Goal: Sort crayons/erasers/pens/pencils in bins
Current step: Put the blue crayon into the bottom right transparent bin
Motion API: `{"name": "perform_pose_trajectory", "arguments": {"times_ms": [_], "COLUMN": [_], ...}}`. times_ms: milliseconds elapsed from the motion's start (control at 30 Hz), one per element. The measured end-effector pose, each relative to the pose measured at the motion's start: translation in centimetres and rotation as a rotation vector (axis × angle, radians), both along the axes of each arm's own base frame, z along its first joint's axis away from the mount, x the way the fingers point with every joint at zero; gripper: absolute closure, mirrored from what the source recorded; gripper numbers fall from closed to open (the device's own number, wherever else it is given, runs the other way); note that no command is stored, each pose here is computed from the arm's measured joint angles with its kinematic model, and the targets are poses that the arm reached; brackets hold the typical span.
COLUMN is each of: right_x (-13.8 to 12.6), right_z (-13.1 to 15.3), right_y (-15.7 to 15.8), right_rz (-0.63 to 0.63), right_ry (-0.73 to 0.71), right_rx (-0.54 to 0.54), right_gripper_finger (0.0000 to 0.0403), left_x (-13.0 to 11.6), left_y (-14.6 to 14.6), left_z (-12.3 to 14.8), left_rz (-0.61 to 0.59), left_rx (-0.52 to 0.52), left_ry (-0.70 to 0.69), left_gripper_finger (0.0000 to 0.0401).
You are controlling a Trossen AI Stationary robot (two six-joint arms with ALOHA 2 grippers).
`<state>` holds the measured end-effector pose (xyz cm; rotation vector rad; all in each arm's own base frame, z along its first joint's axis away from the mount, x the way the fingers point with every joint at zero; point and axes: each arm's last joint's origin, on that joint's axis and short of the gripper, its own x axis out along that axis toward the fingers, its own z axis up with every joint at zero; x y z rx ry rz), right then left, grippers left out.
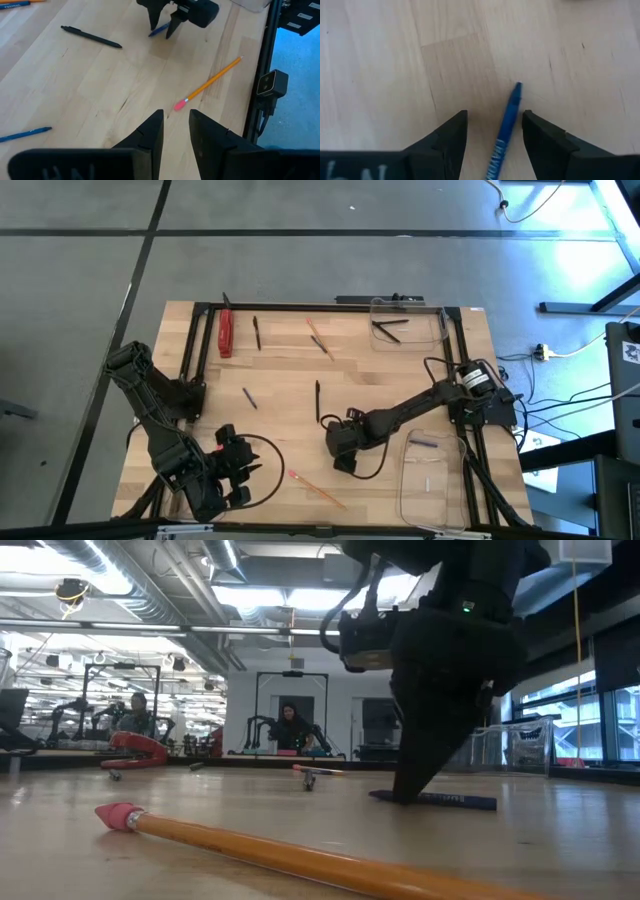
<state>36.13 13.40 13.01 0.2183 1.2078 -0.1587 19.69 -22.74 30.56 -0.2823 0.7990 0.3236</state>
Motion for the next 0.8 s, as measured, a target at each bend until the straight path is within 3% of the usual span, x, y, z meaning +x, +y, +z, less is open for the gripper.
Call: {"name": "perform_pose_trajectory", "arguments": {"times_ms": [200,633,800], "right_x": [-0.4,-0.7,-0.6], "right_z": [-0.7,-1.3,-1.3], "right_y": [-0.2,-0.4,-0.4], "right_rz": [0.0,0.011,0.01], "right_ry": [0.008,0.014,0.009], "right_rx": [0.005,0.049,0.052], "right_gripper_finger": [0.0232,0.037,0.0386], "left_x": [0.0,0.0,0.0], "left_y": [0.0,0.0,0.0], "left_z": [0.0,0.0,0.0], "left_rz": [0.0,0.0,0.0], "left_rx": [0.0,0.001,0.001], "left_ry": [0.0,0.0,0.0], "left_gripper_finger": [0.0315,0.0315,0.0315]}}
